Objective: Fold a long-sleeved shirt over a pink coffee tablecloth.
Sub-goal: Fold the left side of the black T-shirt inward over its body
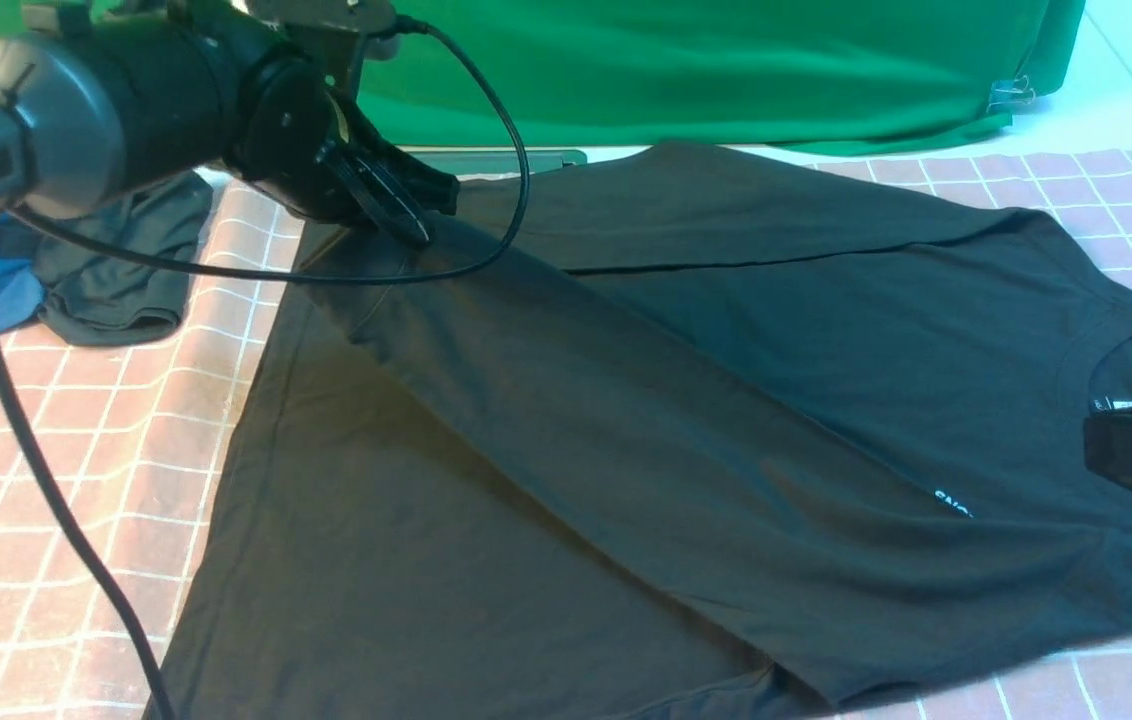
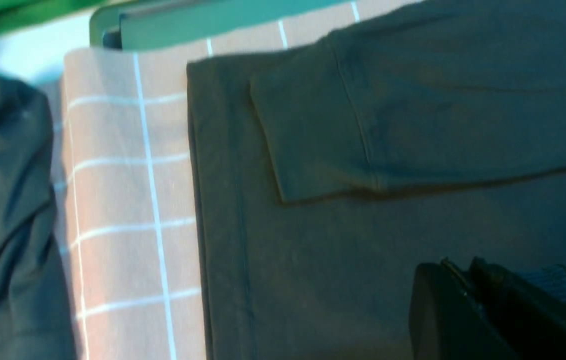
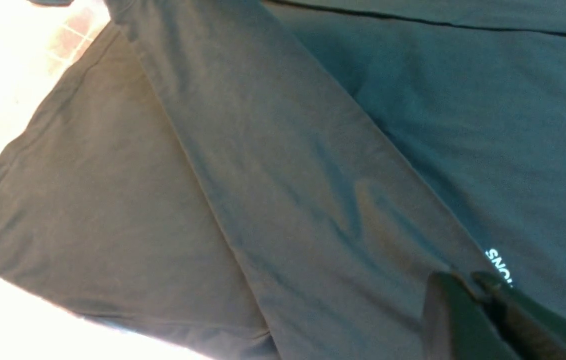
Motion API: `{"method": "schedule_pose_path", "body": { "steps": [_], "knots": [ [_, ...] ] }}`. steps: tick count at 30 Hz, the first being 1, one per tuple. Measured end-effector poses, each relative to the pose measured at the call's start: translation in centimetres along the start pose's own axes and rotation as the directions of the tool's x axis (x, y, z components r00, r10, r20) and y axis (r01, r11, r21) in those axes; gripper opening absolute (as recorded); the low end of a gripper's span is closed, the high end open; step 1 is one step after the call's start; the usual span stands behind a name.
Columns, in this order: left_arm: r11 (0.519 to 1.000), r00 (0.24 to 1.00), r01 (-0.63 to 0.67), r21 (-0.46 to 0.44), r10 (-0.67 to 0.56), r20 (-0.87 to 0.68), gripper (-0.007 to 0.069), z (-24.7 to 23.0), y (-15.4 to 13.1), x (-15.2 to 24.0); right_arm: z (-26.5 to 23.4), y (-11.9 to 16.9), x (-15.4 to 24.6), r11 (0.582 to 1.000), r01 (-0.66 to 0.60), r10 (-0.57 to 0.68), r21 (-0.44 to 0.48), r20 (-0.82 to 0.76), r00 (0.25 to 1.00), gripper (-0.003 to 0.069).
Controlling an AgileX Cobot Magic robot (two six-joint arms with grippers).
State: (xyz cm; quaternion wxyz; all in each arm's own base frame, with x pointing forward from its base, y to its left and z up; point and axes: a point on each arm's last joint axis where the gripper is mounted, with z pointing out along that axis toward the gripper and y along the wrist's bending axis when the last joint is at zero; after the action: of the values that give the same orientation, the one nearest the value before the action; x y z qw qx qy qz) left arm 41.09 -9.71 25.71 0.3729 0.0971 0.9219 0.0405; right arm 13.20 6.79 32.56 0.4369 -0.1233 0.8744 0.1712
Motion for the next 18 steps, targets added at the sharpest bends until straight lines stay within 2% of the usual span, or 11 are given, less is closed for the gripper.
{"method": "schedule_pose_path", "body": {
  "steps": [11, 15, 18],
  "knots": [
    [1.0, 0.997, 0.009, -0.015, -0.008, 0.072, 0.0038, 1.5, 1.9, -0.3, 0.0, 0.0, 0.0, 1.0, 0.0, 0.0, 0.0, -0.004, 1.0, 0.0071],
    [1.0, 0.994, 0.009, -0.002, -0.008, 0.106, 0.0097, 1.5, 1.8, -0.6, 0.0, 0.0, 0.0, 1.0, -0.001, 0.001, 0.0, -0.004, 1.0, 0.0071],
    [1.0, 0.993, 0.009, 0.002, -0.009, 0.118, 0.0214, 1.5, 1.7, -0.7, 0.0, 0.0, 0.0, 1.0, -0.001, 0.001, 0.0, -0.004, 1.0, 0.0071]
  ]
}}
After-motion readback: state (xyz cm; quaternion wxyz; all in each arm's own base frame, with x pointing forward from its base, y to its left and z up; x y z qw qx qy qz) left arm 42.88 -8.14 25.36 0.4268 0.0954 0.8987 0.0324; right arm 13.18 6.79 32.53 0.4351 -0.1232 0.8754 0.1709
